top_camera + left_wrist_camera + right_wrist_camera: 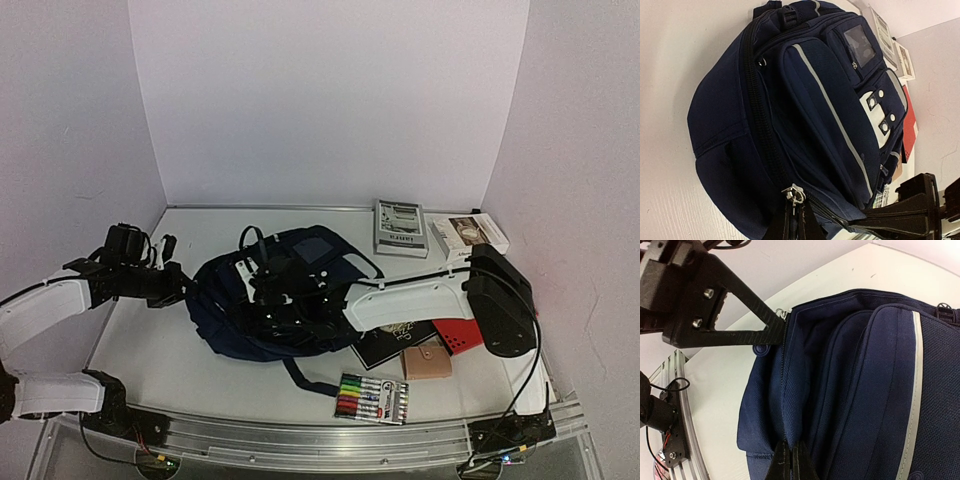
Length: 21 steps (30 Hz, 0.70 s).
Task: Pack the student bag
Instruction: Unzip the student bag at the center of the board.
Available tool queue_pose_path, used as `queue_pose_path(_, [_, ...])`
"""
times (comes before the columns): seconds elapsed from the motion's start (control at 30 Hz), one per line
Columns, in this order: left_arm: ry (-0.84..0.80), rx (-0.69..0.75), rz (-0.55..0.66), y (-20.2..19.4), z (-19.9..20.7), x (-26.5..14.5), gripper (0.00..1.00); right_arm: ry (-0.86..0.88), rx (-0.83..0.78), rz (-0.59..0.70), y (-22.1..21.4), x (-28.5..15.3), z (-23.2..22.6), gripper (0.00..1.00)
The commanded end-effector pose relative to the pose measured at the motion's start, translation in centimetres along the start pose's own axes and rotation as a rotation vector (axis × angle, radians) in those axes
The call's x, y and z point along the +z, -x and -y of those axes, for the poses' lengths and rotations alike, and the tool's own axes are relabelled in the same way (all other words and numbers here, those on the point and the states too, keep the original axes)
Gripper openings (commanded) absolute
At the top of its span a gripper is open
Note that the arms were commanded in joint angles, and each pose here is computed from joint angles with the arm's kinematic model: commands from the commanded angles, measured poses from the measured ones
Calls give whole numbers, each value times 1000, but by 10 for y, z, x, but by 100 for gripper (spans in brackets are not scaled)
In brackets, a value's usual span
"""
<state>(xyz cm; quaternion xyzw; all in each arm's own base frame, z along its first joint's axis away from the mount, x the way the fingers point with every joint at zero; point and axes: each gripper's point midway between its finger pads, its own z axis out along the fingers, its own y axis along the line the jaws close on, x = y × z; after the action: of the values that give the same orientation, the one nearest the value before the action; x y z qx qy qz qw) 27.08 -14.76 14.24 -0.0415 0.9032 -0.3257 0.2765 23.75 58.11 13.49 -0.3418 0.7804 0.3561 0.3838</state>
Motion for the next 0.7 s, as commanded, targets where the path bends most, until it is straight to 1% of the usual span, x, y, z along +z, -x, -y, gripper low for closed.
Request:
queue_pose_path(0.0, [138,-11,132,48,-14,-6,0,37,-21,40,29,-45,-16,0])
queue_pose_path(0.13, [198,-24,155,64,-29,-4,0,70,-26,22,21,-69,-24,0])
queue_pose_path(0.23, [210,-41,169,76,-40,-1,0,98,-27,5,13,-85,-29,0])
queue_pose_path(0.4, [191,-42,149,88,-49,17,0,167,-22,12,15,-119,-44,0])
queue_pose_path(0.5, [165,-16,134,90,-49,29,0,192,-20,26,20,-138,-51,0])
queue_pose_path(0.6, [139,4,116,90,-51,42,0,199,-16,24,16,-147,-51,0])
queue_pose_path(0.67, [76,27,95,89,-42,47,0,169,-11,22,12,-146,-45,0])
